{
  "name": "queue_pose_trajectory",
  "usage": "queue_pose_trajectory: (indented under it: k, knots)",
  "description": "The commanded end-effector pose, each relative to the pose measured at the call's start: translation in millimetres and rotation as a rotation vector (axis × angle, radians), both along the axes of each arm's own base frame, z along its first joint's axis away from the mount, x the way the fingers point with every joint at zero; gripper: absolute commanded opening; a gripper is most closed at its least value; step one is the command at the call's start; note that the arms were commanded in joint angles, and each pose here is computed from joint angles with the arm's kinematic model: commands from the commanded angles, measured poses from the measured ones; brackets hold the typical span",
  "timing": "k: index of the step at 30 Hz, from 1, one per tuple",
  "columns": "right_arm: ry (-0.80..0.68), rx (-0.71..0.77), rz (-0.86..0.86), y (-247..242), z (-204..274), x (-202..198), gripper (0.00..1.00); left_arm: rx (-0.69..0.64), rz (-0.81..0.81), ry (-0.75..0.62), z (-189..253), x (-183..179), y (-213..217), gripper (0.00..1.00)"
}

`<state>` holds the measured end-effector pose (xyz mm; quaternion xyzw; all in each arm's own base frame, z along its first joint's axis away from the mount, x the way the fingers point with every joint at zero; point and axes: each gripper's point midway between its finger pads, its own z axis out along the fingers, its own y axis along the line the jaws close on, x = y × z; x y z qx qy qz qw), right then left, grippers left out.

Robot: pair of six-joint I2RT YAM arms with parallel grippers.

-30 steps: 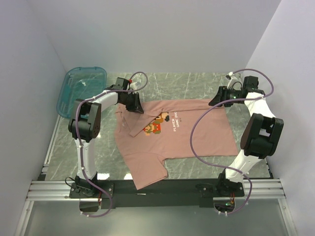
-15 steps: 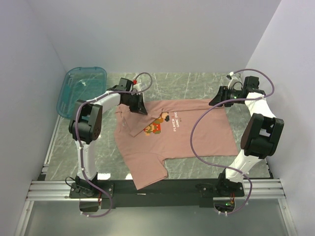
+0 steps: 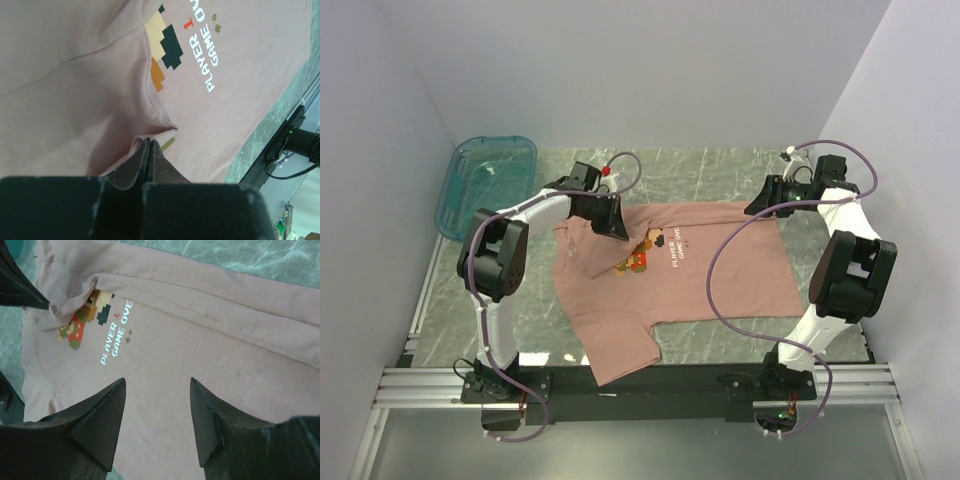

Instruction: Fold and stack the t-shirts

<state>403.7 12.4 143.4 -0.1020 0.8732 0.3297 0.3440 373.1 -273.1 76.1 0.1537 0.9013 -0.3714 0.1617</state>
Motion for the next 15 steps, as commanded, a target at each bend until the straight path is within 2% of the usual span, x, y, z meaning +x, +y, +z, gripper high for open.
queue_pose_trajectory:
  k: [1, 15]
  knots:
    - [-0.051, 0.004, 0.003, -0.9, 15.6, 0.6, 0.61, -0.039, -0.052, -0.056, 24.2, -6.5, -10.8, 0.01]
    - [-0.051, 0.005, 0.004, -0.7, 16.4, 0.4, 0.61, -0.018, -0.085, -0.033, 15.7, -24.7, -29.0, 0.01]
